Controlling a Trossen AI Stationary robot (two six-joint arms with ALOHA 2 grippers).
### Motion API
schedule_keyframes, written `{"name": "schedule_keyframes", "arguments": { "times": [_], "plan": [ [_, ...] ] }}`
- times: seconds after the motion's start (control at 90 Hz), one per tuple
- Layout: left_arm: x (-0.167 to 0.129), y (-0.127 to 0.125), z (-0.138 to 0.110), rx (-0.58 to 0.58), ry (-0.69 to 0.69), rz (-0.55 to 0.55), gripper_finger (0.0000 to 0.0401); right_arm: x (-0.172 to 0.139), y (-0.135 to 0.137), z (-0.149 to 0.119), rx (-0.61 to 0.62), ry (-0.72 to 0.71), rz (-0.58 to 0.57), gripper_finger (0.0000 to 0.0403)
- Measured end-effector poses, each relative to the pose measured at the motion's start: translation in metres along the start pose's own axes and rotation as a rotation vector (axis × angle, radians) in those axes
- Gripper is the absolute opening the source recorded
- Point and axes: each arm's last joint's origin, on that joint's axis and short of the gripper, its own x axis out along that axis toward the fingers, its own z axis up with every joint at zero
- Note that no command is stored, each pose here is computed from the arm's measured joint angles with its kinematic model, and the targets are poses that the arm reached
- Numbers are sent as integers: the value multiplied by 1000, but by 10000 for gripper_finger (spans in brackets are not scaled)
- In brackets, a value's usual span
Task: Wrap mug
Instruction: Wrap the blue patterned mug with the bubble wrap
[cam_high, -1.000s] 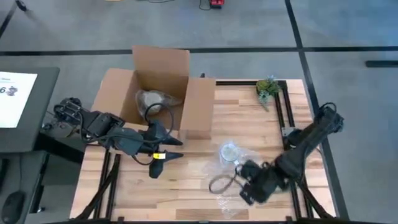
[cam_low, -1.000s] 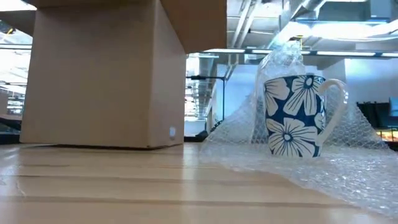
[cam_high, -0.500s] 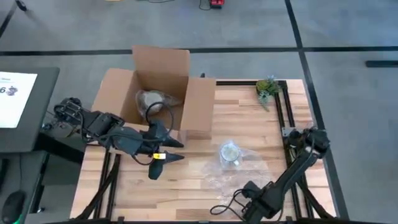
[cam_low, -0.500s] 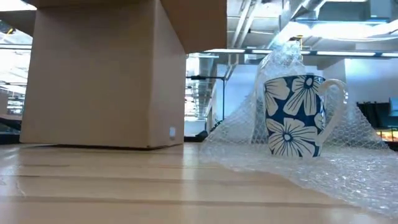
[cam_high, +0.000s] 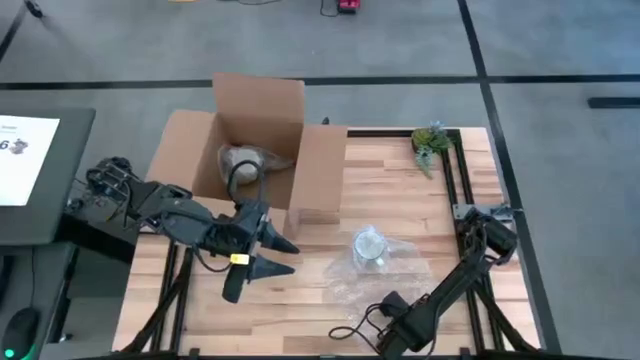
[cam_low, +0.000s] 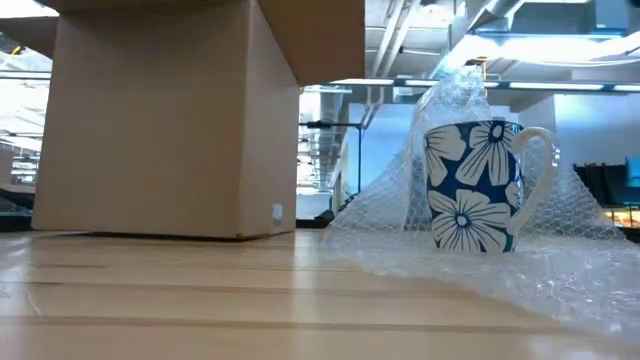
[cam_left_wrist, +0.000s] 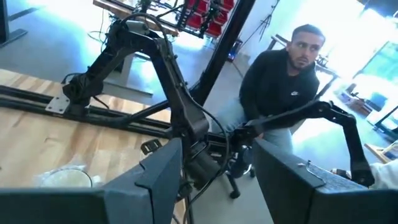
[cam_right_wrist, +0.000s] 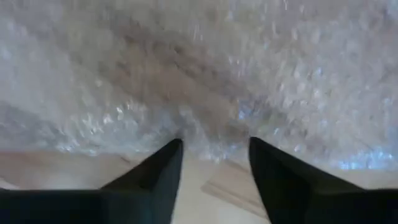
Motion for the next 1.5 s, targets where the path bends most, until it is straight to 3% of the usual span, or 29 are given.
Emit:
{"name": "schedule_keyframes", "arguments": {
  "times": [0.167,0.233,0.389,0.589,1.022,1.267,1.5],
  "plan": [
    [0,0,0,-2,4,3,175,-1,1,2,-39,-14,-2,28],
    [0,1,-2,3,17,12,175,-4,2,1,-68,-16,-8,8],
    [-1,6,-9,27,79,74,175,-27,10,0,-160,-18,7,6],
    [11,17,-23,40,156,237,175,-63,14,-1,-262,-38,-1,1],
    [91,23,-82,169,379,342,175,-106,7,32,-269,-111,-95,0],
    [105,22,-100,166,474,295,175,-119,5,58,-365,-104,-118,0],
    [89,16,-87,101,493,162,175,-128,6,90,-561,-89,-98,0]
  ]
}}
